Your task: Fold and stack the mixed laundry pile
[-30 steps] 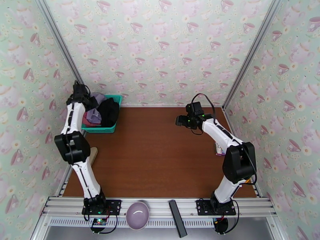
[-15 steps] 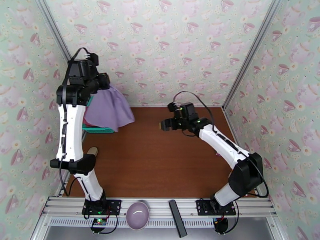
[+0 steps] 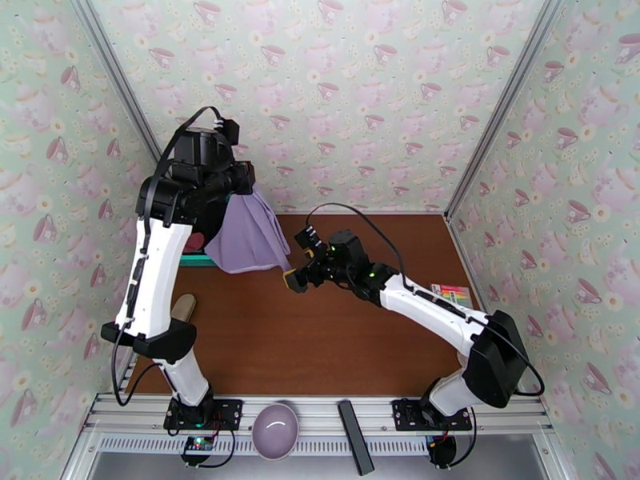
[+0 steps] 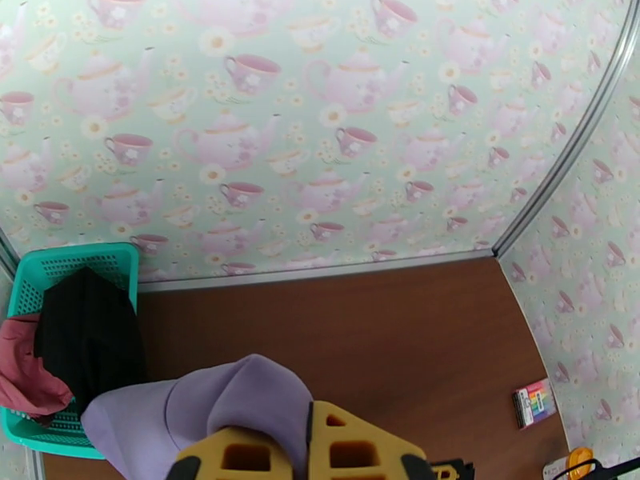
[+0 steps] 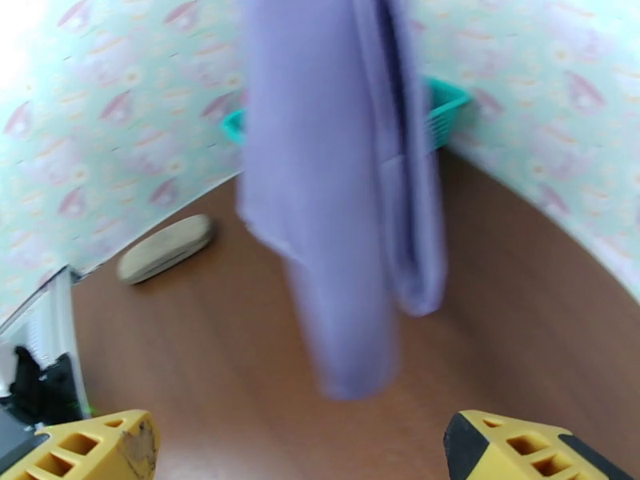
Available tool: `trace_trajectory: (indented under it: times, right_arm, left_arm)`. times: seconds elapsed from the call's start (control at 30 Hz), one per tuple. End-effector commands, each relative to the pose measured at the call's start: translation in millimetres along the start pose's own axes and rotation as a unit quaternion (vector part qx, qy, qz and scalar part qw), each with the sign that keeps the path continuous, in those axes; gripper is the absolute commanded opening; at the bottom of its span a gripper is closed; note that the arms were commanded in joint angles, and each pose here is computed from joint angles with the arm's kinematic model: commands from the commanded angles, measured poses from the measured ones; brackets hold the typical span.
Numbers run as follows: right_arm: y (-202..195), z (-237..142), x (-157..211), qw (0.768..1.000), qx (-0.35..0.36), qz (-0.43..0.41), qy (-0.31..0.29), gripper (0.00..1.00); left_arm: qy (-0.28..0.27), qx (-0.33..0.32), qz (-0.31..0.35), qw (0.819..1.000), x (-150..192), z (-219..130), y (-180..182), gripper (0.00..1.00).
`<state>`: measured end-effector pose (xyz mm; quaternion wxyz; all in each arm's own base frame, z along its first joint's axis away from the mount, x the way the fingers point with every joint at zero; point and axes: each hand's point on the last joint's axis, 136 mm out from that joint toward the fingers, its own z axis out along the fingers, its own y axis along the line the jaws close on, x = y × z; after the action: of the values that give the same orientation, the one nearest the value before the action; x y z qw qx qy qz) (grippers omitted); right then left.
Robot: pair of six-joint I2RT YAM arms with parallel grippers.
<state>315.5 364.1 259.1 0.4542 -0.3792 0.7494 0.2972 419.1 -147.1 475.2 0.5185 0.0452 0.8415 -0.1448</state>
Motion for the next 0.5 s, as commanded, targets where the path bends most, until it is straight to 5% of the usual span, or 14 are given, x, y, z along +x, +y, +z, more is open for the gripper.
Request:
trace_trajectory:
  times: [0.0,0.47]
  right_arm:
    - [-7,-11,-25,0.998,0.022,-0.051,-0.034,1.00]
    - [-26,0,-44,0.996,0.059,-0.061,-0.039,0.88]
  left_arm:
    - [-0.017,0.012,-0.003,1.000,-6,-23,-12,0.00]
    - [-0.012,0.051,0.017,0.999,3,-62,-54,0.00]
